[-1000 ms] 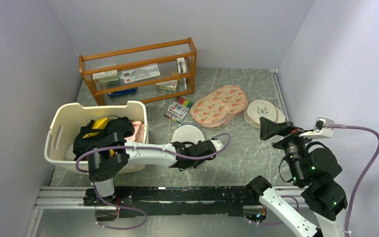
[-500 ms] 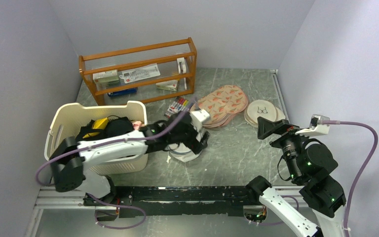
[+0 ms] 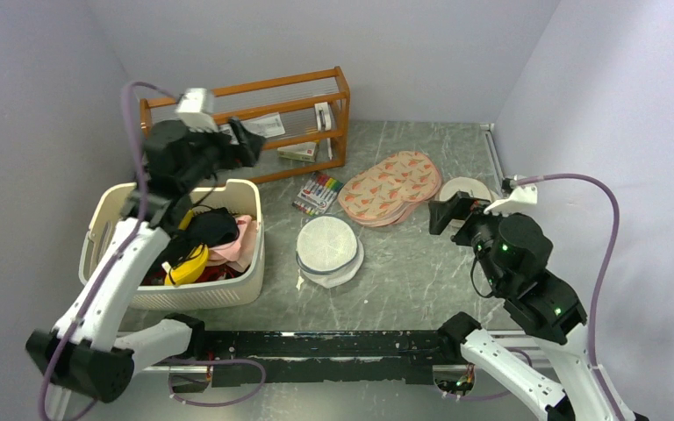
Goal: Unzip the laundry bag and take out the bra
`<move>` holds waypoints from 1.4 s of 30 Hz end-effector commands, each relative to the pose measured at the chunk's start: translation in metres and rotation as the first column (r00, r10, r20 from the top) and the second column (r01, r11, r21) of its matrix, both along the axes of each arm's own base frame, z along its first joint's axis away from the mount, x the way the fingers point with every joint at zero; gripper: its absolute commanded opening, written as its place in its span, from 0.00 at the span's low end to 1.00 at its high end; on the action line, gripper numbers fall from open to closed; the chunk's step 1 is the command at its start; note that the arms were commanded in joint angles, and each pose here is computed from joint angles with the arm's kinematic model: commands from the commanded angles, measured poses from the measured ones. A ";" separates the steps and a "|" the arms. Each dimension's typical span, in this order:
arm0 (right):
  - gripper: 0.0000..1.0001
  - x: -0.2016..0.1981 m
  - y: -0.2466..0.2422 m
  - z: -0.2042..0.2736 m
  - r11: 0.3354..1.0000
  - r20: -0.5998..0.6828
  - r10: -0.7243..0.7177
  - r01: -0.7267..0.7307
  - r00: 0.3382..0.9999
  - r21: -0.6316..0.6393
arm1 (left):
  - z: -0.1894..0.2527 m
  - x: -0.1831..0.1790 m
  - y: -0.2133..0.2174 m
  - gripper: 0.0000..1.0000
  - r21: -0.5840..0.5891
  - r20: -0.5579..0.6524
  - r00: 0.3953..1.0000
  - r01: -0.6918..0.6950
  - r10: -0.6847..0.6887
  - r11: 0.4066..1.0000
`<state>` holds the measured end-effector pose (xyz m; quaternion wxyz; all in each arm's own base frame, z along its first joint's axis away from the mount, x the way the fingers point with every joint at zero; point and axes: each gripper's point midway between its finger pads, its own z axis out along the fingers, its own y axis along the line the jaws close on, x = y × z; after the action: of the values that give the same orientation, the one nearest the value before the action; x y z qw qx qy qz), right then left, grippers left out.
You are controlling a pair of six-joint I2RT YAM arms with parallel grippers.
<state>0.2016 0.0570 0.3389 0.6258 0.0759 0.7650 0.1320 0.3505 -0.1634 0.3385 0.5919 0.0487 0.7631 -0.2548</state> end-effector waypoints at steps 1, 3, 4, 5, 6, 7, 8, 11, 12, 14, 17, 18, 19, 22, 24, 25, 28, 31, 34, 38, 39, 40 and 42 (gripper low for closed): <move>1.00 0.010 0.010 0.013 0.999 0.022 0.035 -0.035 0.999 -0.027 | 0.075 -0.018 0.073 0.99 0.005 0.158 0.963 -0.221 0.217 0.975; 1.00 0.016 0.016 0.016 0.998 0.016 0.049 -0.048 0.999 -0.051 | 0.093 -0.031 0.100 0.99 0.012 0.203 0.927 -0.324 0.315 0.946; 1.00 0.020 0.018 0.017 0.996 0.010 0.053 -0.052 0.999 -0.071 | 0.102 -0.040 0.108 0.99 0.015 0.225 0.912 -0.354 0.342 0.935; 1.00 0.023 0.019 0.020 0.995 0.011 0.055 -0.054 0.998 -0.086 | 0.115 -0.051 0.114 0.99 0.009 0.255 0.898 -0.372 0.358 0.928; 1.00 0.026 0.020 0.024 0.993 0.014 0.058 -0.056 0.998 -0.105 | 0.126 -0.062 0.120 0.99 0.001 0.281 0.885 -0.388 0.372 0.922; 1.00 0.030 0.021 0.029 0.991 0.017 0.055 -0.053 0.998 -0.124 | 0.138 -0.074 0.125 0.99 -0.012 0.310 0.870 -0.400 0.383 0.917; 1.00 0.033 0.020 0.035 0.989 0.022 0.050 -0.047 0.999 -0.138 | 0.150 -0.088 0.130 0.99 -0.030 0.342 0.853 -0.409 0.394 0.912; 1.00 0.040 0.022 0.056 0.982 0.044 0.054 -0.044 0.998 -0.185 | 0.184 -0.132 0.144 0.99 -0.080 0.447 0.792 -0.428 0.416 0.900; 1.00 0.041 0.022 0.067 0.980 0.063 0.064 -0.051 0.996 -0.193 | 0.193 -0.147 0.149 0.99 -0.098 0.478 0.768 -0.436 0.426 0.895; 1.00 0.040 0.021 0.088 0.979 0.097 0.068 -0.048 0.993 -0.199 | 0.210 -0.173 0.161 0.99 -0.134 0.525 0.719 -0.459 0.456 0.878; 1.00 0.034 0.013 0.124 0.981 0.169 0.057 -0.025 0.984 -0.190 | 0.230 -0.204 0.174 0.99 -0.186 0.582 0.649 -0.480 0.490 0.857; 1.00 0.032 0.010 0.134 0.982 0.192 0.054 -0.017 0.980 -0.186 | 0.235 -0.212 0.176 0.99 -0.194 0.600 0.633 -0.479 0.490 0.856; 1.00 0.029 0.008 0.143 0.984 0.216 0.051 -0.012 0.975 -0.180 | 0.240 -0.218 0.177 0.99 -0.197 0.615 0.620 -0.477 0.487 0.857; 1.00 0.016 -0.001 0.173 0.989 0.304 0.051 -0.005 0.951 -0.150 | 0.250 -0.228 0.180 0.99 -0.204 0.633 0.600 -0.480 0.489 0.854; 1.00 0.003 -0.008 0.191 0.993 0.370 0.047 -0.003 0.928 -0.119 | 0.254 -0.230 0.181 0.99 -0.203 0.637 0.596 -0.483 0.489 0.852; 1.00 -0.004 -0.012 0.198 0.995 0.399 0.045 -0.003 0.916 -0.104 | 0.255 -0.231 0.181 0.99 -0.205 0.640 0.593 -0.481 0.488 0.853; 1.00 -0.021 -0.026 0.214 0.998 0.472 0.016 0.012 0.881 -0.055 | 0.258 -0.232 0.181 0.99 -0.212 0.643 0.590 -0.476 0.488 0.854; 1.00 -0.029 -0.035 0.218 0.999 0.502 -0.011 0.029 0.865 -0.028 | 0.259 -0.230 0.179 0.99 -0.214 0.644 0.594 -0.466 0.482 0.859; 1.00 -0.032 -0.042 0.217 0.998 0.502 -0.040 0.057 0.864 -0.019 | 0.260 -0.228 0.177 0.99 -0.213 0.642 0.600 -0.458 0.477 0.863; 1.00 -0.032 -0.045 0.214 0.997 0.499 -0.052 0.071 0.865 -0.020 | 0.257 -0.221 0.174 0.99 -0.205 0.632 0.615 -0.456 0.472 0.866; 1.00 -0.032 -0.046 0.213 0.997 0.499 -0.055 0.074 0.865 -0.018 | 0.255 -0.218 0.174 0.99 -0.200 0.625 0.621 -0.458 0.472 0.866; 1.00 -0.033 -0.046 0.212 0.997 0.498 -0.058 0.077 0.865 -0.017 | 0.254 -0.216 0.173 0.99 -0.197 0.620 0.628 -0.456 0.471 0.868; 1.00 -0.030 -0.051 0.207 0.994 0.480 -0.090 0.106 0.873 -0.006 | 0.251 -0.213 0.171 0.99 -0.190 0.612 0.639 -0.452 0.466 0.871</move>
<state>0.1697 0.0156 0.5492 0.8022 0.0485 0.5827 0.1207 0.1309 0.0106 0.5912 0.8671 -0.0716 0.4880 -0.0696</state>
